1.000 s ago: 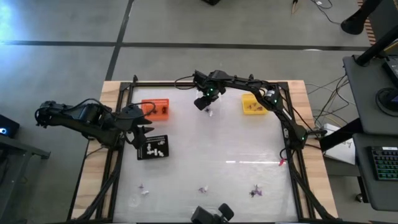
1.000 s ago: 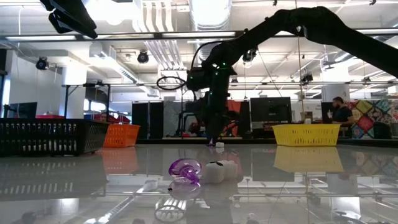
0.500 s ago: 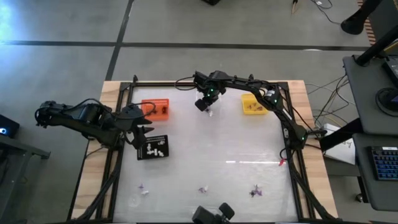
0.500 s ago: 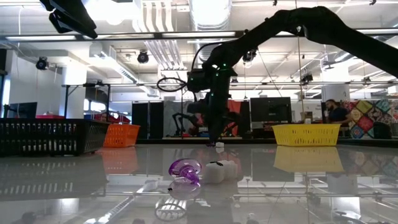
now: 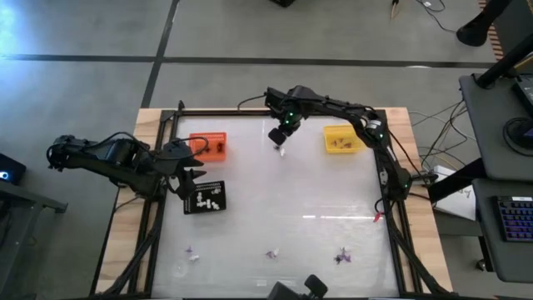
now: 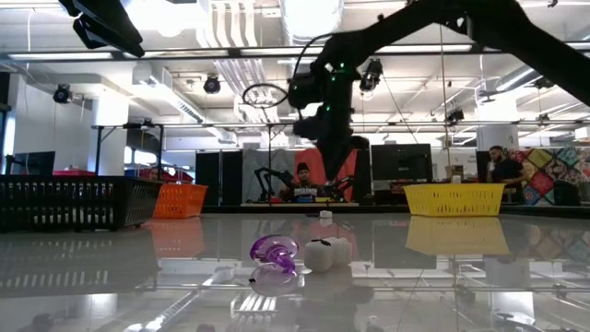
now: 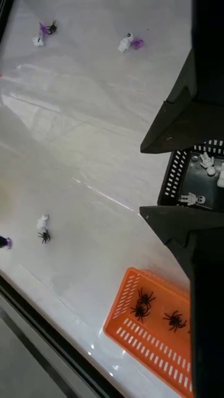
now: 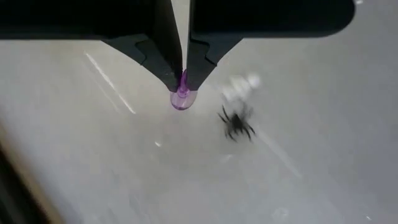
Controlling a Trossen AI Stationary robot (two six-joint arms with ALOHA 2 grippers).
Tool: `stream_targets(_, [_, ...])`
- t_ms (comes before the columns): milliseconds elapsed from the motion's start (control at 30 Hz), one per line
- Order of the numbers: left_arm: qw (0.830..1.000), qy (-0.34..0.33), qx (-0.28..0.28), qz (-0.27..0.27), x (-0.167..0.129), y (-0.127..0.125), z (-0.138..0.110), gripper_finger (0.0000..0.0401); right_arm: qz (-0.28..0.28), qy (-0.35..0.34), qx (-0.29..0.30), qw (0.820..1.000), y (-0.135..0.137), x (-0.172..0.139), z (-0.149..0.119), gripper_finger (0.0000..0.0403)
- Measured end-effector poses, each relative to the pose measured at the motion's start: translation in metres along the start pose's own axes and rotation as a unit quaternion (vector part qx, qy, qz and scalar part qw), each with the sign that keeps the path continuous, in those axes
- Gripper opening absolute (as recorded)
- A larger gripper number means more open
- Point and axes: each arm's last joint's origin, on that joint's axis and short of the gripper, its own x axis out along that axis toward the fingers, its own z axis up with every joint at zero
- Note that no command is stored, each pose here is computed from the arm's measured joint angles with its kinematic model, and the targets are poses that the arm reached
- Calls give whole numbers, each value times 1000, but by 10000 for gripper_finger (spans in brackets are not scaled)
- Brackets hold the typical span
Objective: Sort Halloween decoration
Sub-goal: Put the purple witch hat toy into the yellow bin
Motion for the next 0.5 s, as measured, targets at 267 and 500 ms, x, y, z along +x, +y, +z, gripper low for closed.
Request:
stream_targets(267, [1000,2,3,1,0,0,0,130,-56,46,-14,997,-13,-25,-23,8])
stream_targets(500, [1000,5,4,3,0,1,-1,130,-84,76,6,993,-42,-37,-52,8])
